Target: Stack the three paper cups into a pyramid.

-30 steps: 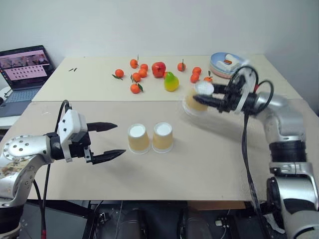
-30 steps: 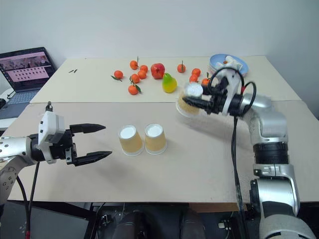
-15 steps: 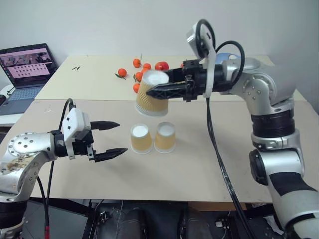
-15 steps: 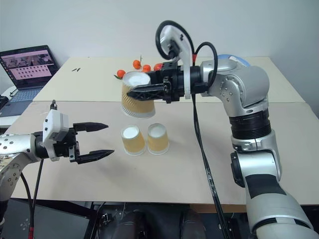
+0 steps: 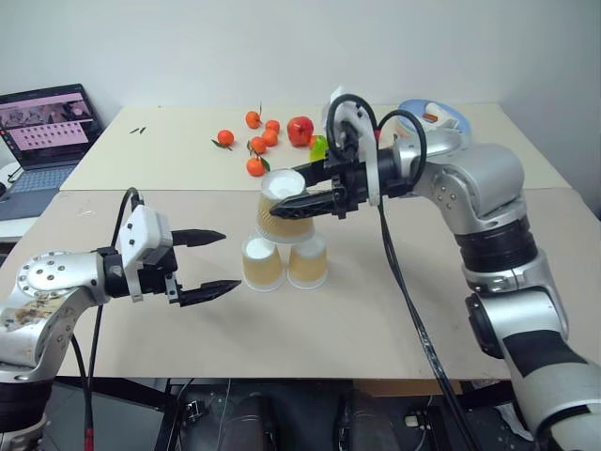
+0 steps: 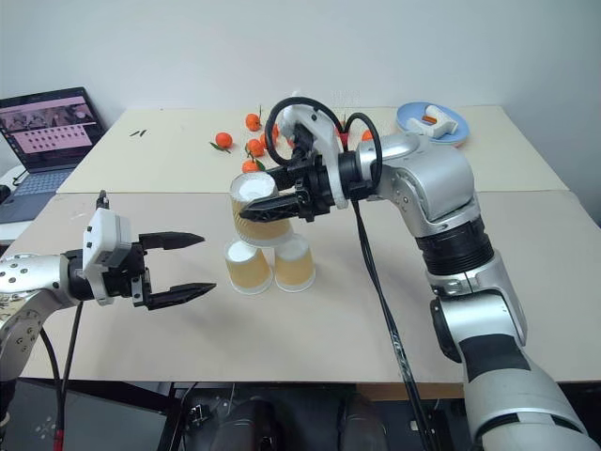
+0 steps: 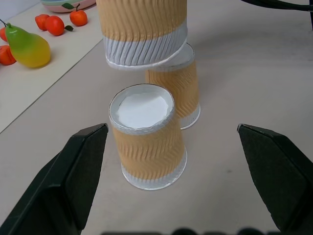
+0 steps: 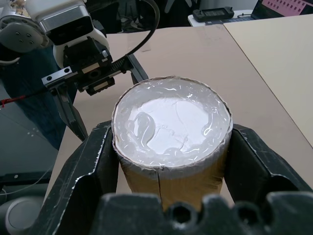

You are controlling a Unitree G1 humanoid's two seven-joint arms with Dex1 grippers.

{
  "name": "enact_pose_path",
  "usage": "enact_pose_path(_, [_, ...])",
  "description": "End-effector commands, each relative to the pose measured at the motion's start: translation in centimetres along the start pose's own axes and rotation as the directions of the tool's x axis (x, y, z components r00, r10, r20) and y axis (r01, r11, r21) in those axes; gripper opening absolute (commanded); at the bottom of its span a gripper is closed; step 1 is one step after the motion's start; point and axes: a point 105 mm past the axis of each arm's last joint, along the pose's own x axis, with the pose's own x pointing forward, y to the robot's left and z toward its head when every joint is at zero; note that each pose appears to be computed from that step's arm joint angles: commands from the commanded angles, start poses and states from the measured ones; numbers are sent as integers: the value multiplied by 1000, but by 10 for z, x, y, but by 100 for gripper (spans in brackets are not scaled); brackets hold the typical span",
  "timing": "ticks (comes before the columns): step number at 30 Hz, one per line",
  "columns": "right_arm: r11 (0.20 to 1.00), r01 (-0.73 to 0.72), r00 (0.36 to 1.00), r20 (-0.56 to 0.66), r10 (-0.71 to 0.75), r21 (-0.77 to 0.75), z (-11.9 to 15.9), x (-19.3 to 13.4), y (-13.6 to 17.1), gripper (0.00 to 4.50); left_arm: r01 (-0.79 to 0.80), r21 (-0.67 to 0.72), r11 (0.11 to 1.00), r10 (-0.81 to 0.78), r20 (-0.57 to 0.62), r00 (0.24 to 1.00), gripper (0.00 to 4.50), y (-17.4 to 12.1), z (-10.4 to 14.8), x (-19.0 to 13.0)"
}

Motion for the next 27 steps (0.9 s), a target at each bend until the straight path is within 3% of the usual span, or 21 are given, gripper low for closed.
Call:
enact_pose_path(1, [999, -23, 1000, 16, 24, -40, 5, 2, 4, 273, -13, 49, 999, 12, 18, 1000, 450, 0, 11, -3])
enact_pose_path(15, [1000, -1, 1000, -28, 1, -19, -17, 6, -8, 273, -20, 51, 998, 20, 18, 1000, 450, 1, 14, -3])
enact_pose_path(16, [1000, 1, 1000, -29, -1, -21, -17, 5, -9, 371, -21, 52, 998, 20, 18, 1000, 450, 1, 14, -3])
enact_pose_path(19, [1000, 1, 1000, -30, -2, -28, -17, 5, -10, 444, -21, 51, 998, 20, 18, 1000, 450, 1, 14, -3])
enact_pose_path(23, [999, -11, 1000, -18, 10, -32, -12, 5, -9, 444, -20, 51, 998, 19, 19, 1000, 450, 1, 15, -2])
enact_pose_path(27, [998, -53, 996, 64, 54, -17, 11, -3, -1, 444, -19, 49, 999, 18, 21, 1000, 450, 2, 15, -2])
